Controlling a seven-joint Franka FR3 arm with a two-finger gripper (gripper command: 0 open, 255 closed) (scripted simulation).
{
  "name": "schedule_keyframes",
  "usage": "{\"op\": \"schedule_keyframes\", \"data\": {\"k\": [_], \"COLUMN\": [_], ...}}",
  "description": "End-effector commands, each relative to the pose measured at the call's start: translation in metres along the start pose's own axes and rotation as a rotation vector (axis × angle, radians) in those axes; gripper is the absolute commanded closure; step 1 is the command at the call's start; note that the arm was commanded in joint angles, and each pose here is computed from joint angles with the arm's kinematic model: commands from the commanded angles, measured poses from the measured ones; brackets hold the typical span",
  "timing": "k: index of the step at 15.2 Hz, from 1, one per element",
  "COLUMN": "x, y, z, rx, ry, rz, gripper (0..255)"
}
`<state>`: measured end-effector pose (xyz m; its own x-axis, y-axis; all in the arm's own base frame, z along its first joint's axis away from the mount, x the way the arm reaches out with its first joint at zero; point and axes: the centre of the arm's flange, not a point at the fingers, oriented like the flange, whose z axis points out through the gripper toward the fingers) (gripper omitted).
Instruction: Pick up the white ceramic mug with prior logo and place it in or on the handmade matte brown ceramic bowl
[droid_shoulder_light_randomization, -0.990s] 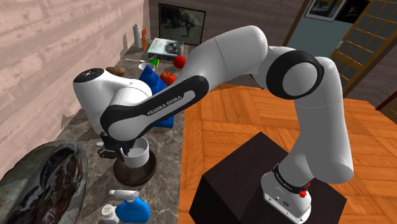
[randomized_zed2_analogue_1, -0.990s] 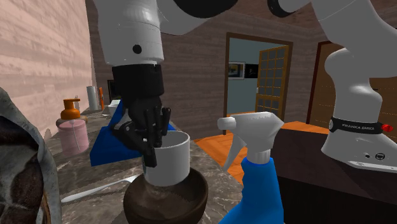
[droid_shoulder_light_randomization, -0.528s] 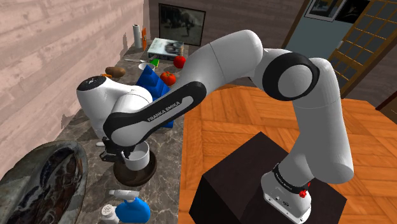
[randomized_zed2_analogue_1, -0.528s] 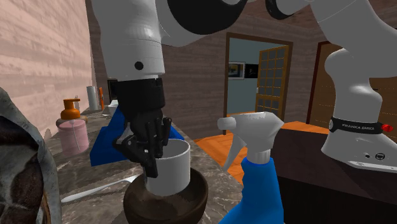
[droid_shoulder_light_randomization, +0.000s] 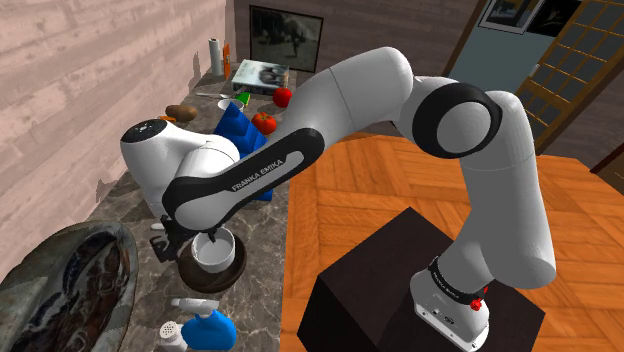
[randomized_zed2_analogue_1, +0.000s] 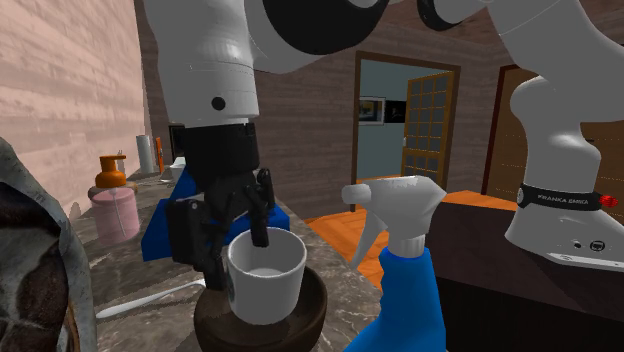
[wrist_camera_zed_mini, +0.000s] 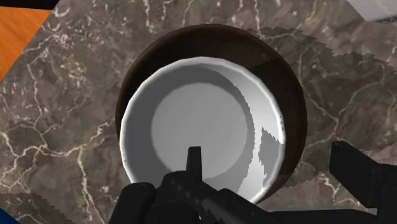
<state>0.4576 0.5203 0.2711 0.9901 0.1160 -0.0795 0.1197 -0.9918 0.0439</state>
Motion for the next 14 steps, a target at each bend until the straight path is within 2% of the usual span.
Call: {"op": "schedule_keyframes", "data": {"k": [1, 2, 6, 14], "x": [0.0, 0.0, 0.0, 0.0], "y": [0.0, 0.0, 0.0, 0.0], "z": [0.0, 0.0, -0.05, -0.05], "rx": [0.0, 0.0, 0.0, 0.0], "ry": [0.0, 0.0, 0.0, 0.0], "rz": [0.0, 0.0, 0.0, 0.0], "gripper": [0, 0, 0, 0]}}
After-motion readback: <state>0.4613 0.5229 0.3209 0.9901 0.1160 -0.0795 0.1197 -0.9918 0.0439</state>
